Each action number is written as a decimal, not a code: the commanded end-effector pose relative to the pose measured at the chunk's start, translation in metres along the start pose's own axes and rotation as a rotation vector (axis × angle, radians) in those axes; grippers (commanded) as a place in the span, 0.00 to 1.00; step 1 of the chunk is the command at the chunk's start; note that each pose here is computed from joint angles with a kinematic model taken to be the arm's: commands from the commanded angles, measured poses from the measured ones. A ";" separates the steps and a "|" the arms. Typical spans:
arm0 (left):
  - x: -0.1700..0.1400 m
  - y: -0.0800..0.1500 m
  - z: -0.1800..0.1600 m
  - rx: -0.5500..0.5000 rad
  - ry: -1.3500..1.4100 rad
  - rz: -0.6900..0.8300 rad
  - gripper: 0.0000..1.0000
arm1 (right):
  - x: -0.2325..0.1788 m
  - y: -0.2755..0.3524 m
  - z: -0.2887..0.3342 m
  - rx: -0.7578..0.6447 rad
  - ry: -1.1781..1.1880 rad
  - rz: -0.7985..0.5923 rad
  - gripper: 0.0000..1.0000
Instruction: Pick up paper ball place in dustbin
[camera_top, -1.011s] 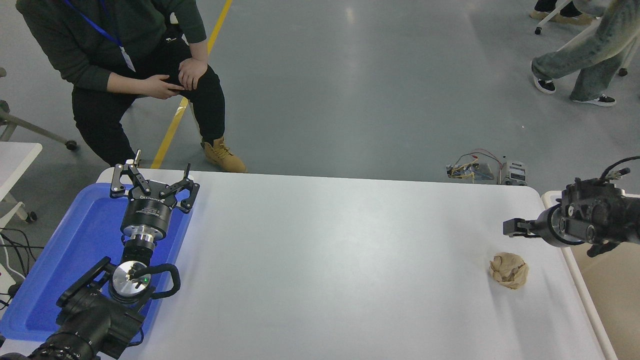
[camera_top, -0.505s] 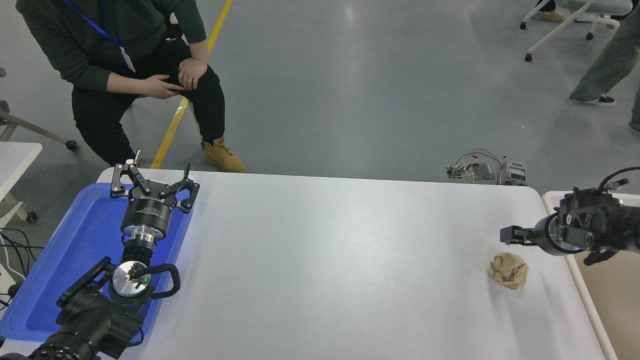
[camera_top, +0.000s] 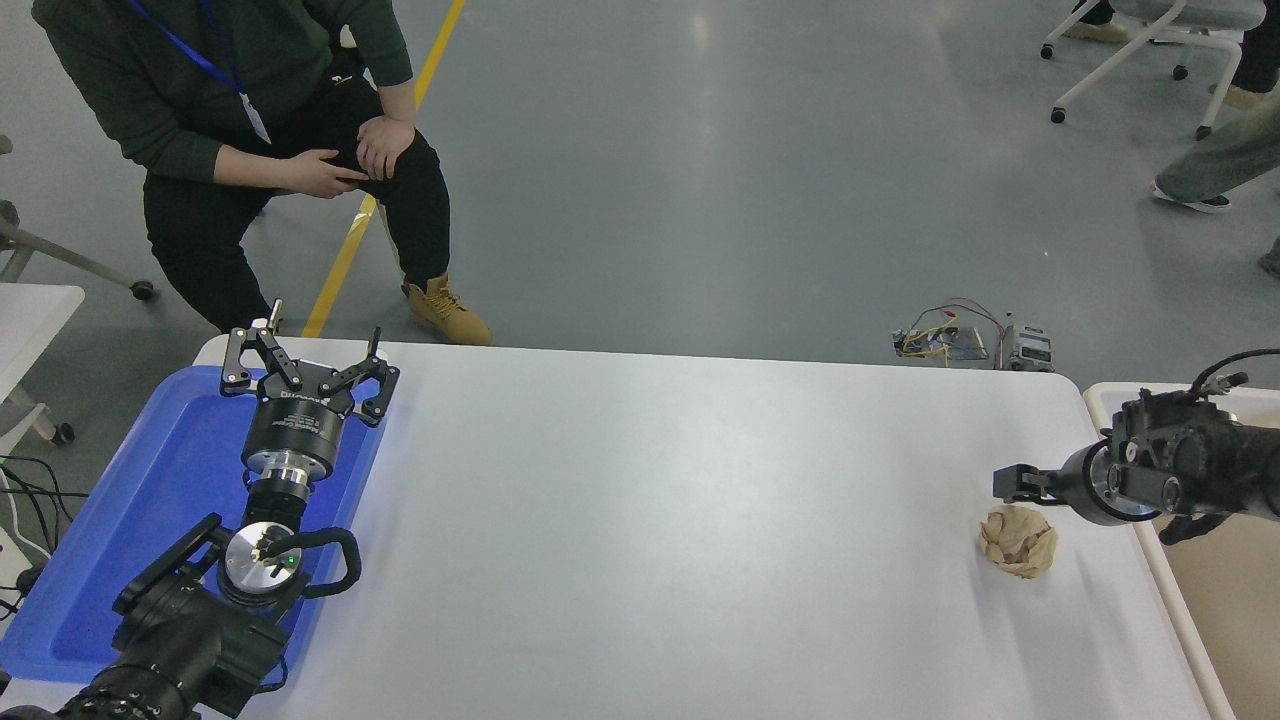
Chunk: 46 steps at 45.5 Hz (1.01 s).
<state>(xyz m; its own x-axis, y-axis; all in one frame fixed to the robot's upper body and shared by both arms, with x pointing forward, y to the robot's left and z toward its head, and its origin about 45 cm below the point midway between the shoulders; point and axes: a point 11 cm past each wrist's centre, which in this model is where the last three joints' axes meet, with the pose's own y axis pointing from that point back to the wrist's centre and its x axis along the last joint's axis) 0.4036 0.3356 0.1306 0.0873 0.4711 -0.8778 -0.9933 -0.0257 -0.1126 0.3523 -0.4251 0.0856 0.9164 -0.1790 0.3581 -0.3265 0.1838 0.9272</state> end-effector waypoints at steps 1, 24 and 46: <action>0.000 0.000 0.000 -0.001 0.000 0.000 1.00 | -0.011 -0.005 0.000 0.000 -0.001 -0.023 1.00; 0.000 0.000 0.000 -0.001 0.000 0.000 1.00 | -0.027 -0.012 0.002 0.018 0.033 -0.058 0.92; 0.000 0.000 -0.001 0.001 0.001 0.000 1.00 | -0.019 -0.008 -0.006 0.077 0.161 -0.036 0.00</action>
<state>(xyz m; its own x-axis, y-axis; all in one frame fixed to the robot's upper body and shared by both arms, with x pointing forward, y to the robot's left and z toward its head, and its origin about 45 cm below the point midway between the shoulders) 0.4035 0.3355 0.1305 0.0873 0.4712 -0.8777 -0.9933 -0.0255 -0.1125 0.3333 -0.4183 0.0651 0.9520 -0.0639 0.2995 -0.2901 0.1246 0.9488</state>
